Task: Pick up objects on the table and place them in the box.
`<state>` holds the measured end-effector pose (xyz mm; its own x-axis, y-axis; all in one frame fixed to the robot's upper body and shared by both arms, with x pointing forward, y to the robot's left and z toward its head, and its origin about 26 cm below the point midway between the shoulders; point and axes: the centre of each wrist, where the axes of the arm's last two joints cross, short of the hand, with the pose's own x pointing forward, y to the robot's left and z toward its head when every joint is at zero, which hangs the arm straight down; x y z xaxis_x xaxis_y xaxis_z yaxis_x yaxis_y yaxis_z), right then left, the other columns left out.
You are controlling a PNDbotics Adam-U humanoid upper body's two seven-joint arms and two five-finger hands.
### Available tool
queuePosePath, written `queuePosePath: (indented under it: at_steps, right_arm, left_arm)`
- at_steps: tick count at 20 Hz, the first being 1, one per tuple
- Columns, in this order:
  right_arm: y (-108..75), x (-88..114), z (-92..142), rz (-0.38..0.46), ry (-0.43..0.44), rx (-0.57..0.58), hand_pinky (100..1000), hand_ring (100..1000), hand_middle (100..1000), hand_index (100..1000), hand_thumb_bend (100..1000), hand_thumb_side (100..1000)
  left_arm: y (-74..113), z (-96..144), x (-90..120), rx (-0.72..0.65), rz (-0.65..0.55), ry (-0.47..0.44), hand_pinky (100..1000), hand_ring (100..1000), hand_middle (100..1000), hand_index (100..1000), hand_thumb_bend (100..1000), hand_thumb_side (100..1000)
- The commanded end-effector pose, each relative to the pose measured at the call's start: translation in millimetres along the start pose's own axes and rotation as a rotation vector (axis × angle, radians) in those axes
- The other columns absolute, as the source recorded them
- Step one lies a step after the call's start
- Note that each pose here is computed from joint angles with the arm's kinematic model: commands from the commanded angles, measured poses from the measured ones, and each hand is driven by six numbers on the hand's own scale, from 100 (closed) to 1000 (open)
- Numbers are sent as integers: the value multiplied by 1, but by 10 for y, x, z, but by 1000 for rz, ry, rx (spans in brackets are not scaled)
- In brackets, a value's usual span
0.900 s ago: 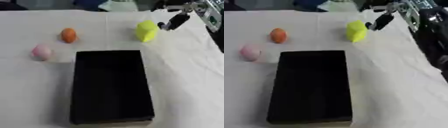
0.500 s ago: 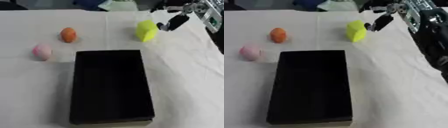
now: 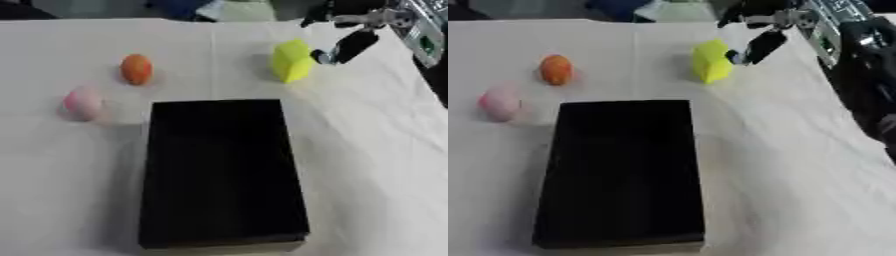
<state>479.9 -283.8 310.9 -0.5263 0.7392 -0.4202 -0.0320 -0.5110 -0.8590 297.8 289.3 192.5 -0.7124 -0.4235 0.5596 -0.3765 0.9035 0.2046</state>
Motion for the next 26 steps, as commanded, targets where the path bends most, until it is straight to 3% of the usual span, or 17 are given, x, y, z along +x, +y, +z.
queuePosePath:
  at_steps: [1, 15, 26]
  right_arm:
    - [-107, -105, 128, 37, 36, -17, 951, 948, 968, 1000, 175, 690]
    - [-183, -57, 127, 56, 47, -91, 952, 945, 966, 1000, 206, 744]
    - [-167, -84, 113, 71, 74, -83, 951, 943, 965, 1000, 219, 744]
  left_arm:
    - [38, -48, 55, -2, -14, -31, 706, 774, 779, 827, 100, 914]
    - [30, -67, 65, -7, -20, -36, 706, 773, 780, 827, 100, 922]
    - [22, -80, 72, -22, -27, -41, 706, 772, 778, 827, 100, 927]
